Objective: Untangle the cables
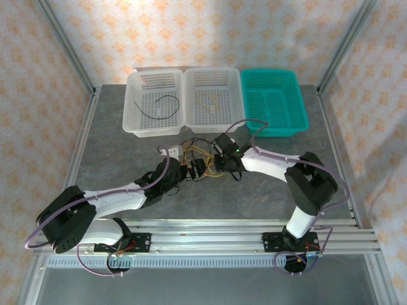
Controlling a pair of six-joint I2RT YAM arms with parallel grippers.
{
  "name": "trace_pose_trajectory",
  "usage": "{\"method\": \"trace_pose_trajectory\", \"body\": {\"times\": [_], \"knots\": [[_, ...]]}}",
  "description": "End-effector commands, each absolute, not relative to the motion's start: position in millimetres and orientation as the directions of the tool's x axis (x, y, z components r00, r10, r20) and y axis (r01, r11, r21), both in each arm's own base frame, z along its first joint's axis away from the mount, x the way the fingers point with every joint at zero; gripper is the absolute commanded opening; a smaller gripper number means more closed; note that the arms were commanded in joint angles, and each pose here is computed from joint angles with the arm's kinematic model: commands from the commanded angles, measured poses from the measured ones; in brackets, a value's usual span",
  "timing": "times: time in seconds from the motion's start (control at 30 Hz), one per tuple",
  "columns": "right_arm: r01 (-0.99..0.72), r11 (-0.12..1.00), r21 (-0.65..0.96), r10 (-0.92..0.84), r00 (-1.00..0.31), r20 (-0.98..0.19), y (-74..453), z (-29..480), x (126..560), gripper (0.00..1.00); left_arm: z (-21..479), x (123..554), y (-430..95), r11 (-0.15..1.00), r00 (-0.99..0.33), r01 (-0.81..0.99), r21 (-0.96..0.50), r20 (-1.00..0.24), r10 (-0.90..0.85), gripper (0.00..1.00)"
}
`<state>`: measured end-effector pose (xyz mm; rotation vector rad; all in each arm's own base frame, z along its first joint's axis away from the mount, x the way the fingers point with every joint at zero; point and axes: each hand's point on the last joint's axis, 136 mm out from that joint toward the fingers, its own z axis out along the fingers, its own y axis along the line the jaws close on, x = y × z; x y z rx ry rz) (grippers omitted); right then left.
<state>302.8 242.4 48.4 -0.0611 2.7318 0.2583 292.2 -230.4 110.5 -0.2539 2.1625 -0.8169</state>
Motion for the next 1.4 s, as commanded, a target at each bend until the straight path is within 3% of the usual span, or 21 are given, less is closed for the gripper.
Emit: {"method": "trace_pose_trajectory", "body": {"times": [0.0,0.73,1.13,1.37], "knots": [[-0.051,0.992,0.119,0.001,-0.915,-0.402,238,48,308,0.29,119,295,-227,0.754,-0.639,0.093,-0.65,-0.62,-0.455,0.99],[-0.037,0.999,0.028,-0.025,-0.94,-0.341,235,17,301,0.26,116,300,-220,0.768,-0.64,0.083,-0.635,-0.625,-0.447,0.99],[-0.019,1.0,0.007,-0.016,-0.947,-0.322,228,6,296,0.17,120,309,-205,0.814,-0.623,0.052,-0.579,-0.656,-0.426,0.99],[0.007,1.0,-0.021,-0.002,-0.92,-0.392,217,25,303,0.1,126,318,-190,0.879,-0.609,0.027,-0.477,-0.705,-0.364,0.99]]}}
